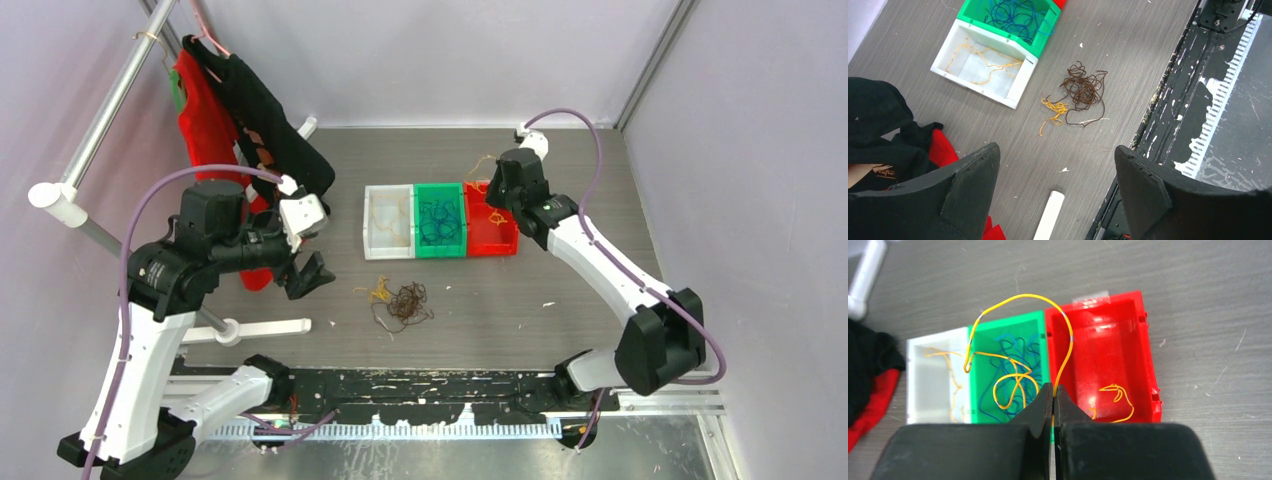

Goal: Untangle the cables
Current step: Place the cable in the bin.

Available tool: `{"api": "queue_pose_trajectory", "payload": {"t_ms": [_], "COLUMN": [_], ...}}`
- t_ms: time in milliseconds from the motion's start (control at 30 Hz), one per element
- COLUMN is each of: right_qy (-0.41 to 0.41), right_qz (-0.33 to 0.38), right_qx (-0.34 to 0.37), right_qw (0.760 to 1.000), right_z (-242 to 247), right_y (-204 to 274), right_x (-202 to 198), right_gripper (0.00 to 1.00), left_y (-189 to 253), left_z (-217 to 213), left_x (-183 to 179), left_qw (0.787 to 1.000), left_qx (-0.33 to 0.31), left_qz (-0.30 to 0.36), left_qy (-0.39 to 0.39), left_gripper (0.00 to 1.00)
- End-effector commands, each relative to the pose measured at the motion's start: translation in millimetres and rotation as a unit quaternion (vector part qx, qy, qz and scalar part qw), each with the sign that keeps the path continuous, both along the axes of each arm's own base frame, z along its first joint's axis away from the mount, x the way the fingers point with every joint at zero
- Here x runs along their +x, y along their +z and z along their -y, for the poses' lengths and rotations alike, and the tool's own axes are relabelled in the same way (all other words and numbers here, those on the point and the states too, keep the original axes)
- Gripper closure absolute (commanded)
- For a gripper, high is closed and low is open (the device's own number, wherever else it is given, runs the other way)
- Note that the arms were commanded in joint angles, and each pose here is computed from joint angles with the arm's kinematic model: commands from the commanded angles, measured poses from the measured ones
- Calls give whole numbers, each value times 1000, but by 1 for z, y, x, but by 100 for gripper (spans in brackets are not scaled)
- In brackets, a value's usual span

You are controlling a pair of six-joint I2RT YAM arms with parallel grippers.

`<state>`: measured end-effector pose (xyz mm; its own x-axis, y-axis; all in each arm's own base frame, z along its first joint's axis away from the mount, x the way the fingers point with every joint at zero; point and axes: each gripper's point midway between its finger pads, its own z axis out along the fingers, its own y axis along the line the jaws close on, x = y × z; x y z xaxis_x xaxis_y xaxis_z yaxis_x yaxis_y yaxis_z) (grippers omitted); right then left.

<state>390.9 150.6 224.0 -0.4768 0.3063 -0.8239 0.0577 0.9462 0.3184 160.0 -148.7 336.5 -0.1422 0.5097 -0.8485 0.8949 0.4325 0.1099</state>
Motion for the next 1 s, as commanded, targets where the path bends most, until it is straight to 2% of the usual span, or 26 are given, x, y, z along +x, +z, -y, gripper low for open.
{"api": "queue_pose_trajectory", "payload": {"t_ms": [0,367,567,633,800,867,967], "right_qy": [-8,-34,-65,-66,-52,-52,-55], "right_qz": [-12,-100,-117,-119,-127,-118,-104], "right_qx": [18,-40,-84,-91,-102,-100,-100], "right_qw": [1000,994,987,986,985,987,988], "right_z": [-1,16,34,34,29,28,29], "right_y": [-22,-80,-87,-87,-83,-75,-62], "right_x": [12,3,2,4,12,16,19], "right_gripper": [99,99,96,90,62,58,57], "left_y": [9,9,12,12,12,11,8], "left_z": [0,1,2,2,1,0,-1], "left_x": [-4,-3,-2,-2,-3,-3,-2], "left_qw": [1000,1000,999,999,1000,1000,1000], "left_qx": [-7,-6,-10,-11,-8,-5,1], "left_qz": [21,25,28,28,26,23,19], "left_qy": [-10,-12,-14,-14,-11,-9,-7], "left_gripper": [15,15,15,15,15,15,15]}}
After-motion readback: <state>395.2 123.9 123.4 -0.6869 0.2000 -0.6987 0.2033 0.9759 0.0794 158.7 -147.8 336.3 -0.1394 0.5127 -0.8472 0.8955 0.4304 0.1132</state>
